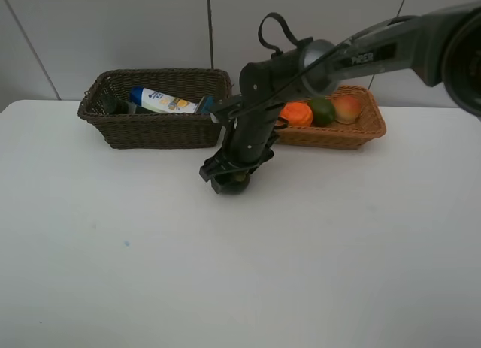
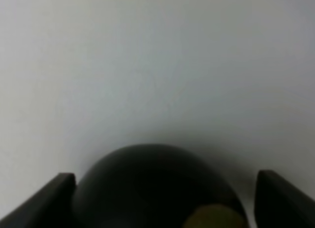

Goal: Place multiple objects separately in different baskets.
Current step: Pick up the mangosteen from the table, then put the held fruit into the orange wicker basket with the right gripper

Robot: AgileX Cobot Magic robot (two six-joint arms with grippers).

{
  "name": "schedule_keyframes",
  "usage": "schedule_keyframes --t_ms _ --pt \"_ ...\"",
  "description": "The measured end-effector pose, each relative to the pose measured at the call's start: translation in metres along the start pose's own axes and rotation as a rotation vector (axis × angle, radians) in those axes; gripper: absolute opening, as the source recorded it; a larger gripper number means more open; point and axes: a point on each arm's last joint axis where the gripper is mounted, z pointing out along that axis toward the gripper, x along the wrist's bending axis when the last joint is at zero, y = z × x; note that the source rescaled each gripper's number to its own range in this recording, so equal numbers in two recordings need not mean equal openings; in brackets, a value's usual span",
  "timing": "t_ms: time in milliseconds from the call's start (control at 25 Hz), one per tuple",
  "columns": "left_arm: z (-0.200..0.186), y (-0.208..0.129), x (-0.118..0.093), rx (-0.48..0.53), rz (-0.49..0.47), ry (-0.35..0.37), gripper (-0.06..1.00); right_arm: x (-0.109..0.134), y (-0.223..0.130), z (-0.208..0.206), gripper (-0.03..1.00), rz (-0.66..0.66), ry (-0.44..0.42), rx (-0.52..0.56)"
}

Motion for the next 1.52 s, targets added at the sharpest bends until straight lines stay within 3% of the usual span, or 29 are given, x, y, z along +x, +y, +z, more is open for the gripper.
schedule_keyframes --t_ms 40,80,440,600,760,920,1160,1320,1520 --pt "0.000 0.000 0.000 0.000 0.000 0.000 0.99 0.000 0.000 0.000 0.20 -0.001 -0.001 0.000" --pt "0.000 0.000 0.000 0.000 0.000 0.000 0.99 0.000 0.000 0.000 0.18 -0.001 -0.001 0.000" --pt "0.000 0.000 0.000 0.000 0.000 0.000 0.99 0.000 0.000 -0.012 0.18 -0.009 0.001 0.010" --pt "0.000 0.000 0.000 0.000 0.000 0.000 0.99 0.000 0.012 -0.068 0.18 -0.013 -0.012 -0.115" --pt "0.000 0.000 0.000 0.000 0.000 0.000 0.99 -0.011 0.017 -0.139 0.18 -0.023 -0.094 -0.289" --pt "0.000 0.000 0.000 0.000 0.000 0.000 0.99 -0.055 0.014 -0.172 0.18 0.050 -0.212 -0.395" --pt "0.000 0.000 0.000 0.000 0.000 0.000 0.99 -0.164 -0.013 -0.153 0.18 0.279 -0.321 -0.388" --pt "0.000 0.000 0.000 0.000 0.000 0.000 0.99 -0.220 -0.043 -0.126 0.18 0.469 -0.304 -0.340" --pt "0.000 0.000 0.000 0.000 0.000 0.000 0.99 -0.248 -0.067 -0.104 0.22 0.622 -0.253 -0.294"
